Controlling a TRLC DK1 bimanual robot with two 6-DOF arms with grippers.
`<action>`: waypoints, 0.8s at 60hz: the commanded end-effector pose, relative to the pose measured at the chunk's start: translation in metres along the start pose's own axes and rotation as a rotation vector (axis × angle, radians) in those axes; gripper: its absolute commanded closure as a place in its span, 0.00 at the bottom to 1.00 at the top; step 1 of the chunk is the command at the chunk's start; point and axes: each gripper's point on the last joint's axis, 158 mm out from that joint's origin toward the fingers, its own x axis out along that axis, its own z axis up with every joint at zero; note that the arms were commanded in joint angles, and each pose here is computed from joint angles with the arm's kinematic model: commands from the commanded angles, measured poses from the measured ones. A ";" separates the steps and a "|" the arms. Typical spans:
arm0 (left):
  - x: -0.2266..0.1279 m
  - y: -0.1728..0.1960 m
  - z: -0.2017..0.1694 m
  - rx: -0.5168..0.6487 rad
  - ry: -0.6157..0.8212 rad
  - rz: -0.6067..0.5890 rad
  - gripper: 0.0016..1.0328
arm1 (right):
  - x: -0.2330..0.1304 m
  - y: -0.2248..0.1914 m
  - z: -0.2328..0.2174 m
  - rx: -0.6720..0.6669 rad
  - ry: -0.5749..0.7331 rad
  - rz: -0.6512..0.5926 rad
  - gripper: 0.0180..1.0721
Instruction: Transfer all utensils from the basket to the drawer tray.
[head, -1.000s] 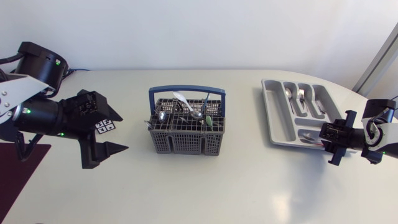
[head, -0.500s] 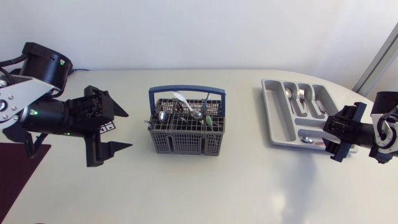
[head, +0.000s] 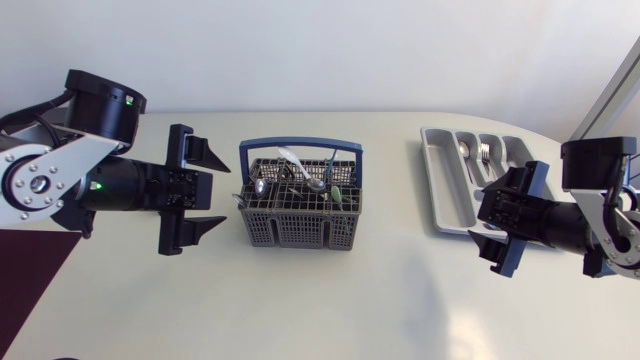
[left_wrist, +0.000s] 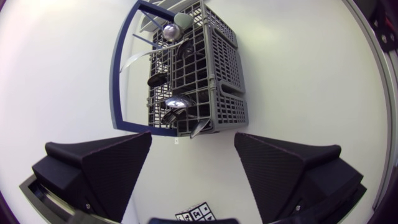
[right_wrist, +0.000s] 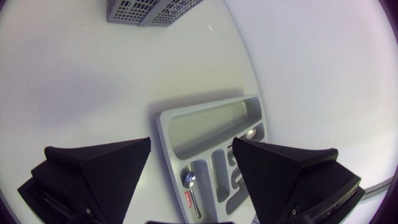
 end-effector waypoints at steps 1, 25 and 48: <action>0.012 -0.016 -0.003 0.124 0.006 -0.040 0.17 | -0.005 0.017 0.009 0.032 -0.011 0.032 0.10; 0.044 -0.014 -0.017 0.260 0.011 -0.054 0.60 | -0.008 0.041 0.063 0.029 -0.078 0.071 0.10; 0.045 -0.016 -0.006 0.268 -0.034 -0.050 0.81 | 0.008 0.049 0.066 0.033 -0.066 0.098 0.10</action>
